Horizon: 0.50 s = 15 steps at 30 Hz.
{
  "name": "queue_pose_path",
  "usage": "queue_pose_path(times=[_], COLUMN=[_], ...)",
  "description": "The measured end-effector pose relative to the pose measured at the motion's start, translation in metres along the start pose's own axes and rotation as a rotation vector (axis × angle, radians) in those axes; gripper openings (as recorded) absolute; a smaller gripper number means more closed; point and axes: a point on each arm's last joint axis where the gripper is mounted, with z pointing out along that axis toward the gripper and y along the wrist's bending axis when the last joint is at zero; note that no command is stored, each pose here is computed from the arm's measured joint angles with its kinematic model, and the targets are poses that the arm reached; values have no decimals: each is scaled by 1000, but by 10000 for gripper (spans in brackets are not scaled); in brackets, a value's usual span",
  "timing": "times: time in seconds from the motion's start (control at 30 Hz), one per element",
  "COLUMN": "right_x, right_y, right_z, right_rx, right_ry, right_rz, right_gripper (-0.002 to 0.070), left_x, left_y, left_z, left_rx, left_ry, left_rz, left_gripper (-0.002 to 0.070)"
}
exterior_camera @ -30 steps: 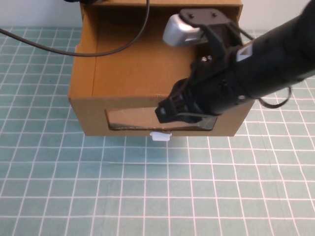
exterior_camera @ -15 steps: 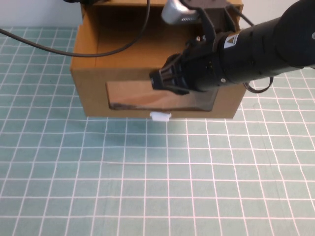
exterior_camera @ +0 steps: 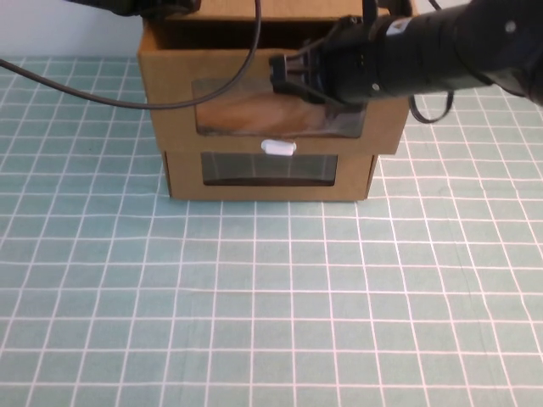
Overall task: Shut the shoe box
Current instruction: Close the shoe box with your right arm
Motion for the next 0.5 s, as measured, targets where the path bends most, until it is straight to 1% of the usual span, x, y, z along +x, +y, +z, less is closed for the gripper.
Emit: queue_pose_path(times=[0.1,0.27,0.5], right_x=[-11,-20,-23], right_y=[-5,-11,-15], right_z=[7,11,9], right_rx=[-19,-58,-60], right_ry=[-31,-10,-11], right_rz=[5,21,25], right_gripper=[-12,-11,-12], left_x=[0,0,0], left_y=[0,0,0], left_z=[0,0,0], left_rx=[0,0,1], left_ry=[0,0,-2], left_rz=[0,0,-1], left_gripper=[-5,-5,-5])
